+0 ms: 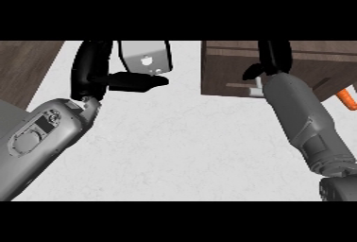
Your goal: Pick up the can, place it into the drawer and close the drawer
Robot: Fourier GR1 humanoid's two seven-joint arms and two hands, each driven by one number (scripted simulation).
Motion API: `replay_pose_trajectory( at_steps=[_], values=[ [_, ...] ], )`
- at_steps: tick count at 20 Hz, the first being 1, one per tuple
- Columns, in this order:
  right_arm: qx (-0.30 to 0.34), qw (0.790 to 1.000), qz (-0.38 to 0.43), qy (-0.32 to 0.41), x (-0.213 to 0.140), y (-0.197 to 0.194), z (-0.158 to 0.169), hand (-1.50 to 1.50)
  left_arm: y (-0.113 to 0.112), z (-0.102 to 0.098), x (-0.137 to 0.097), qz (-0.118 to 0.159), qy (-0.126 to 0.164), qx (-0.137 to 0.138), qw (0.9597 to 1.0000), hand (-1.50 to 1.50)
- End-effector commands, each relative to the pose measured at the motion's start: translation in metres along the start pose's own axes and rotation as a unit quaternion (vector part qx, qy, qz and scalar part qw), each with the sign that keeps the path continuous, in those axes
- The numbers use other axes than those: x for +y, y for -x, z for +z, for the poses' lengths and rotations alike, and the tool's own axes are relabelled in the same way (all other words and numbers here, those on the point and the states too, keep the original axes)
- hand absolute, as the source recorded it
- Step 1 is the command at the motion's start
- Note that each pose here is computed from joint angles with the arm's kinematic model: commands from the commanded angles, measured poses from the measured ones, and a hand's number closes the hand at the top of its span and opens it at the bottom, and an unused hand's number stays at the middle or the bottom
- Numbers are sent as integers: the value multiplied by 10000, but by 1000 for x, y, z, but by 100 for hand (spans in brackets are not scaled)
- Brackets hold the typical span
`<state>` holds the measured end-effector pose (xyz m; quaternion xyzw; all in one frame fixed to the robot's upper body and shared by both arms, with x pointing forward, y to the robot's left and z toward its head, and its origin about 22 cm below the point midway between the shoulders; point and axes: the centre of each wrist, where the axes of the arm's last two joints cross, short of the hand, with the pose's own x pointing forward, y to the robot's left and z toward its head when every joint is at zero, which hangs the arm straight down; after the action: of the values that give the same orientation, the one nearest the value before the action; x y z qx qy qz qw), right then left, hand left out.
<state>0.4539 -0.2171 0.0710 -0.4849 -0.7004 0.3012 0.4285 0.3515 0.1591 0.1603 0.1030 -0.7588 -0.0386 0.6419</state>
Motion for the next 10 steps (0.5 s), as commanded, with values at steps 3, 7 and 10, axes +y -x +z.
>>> replay_pose_trajectory(
  at_steps=[3, 7, 10],
  values=[
    [80, 9851, -1683, 352, -7, -53, -26, -150, 18, 10, -1, -14, 17, 47, 10000, -150],
    [234, 9684, -2429, 513, -8, -62, -29, -150, 19, 10, 10, -14, -27, 48, 10000, -150],
    [549, 9440, -3203, 569, -10, -52, -29, -150, 24, 13, 14, 41, -230, 130, 9996, -150]
  ],
)
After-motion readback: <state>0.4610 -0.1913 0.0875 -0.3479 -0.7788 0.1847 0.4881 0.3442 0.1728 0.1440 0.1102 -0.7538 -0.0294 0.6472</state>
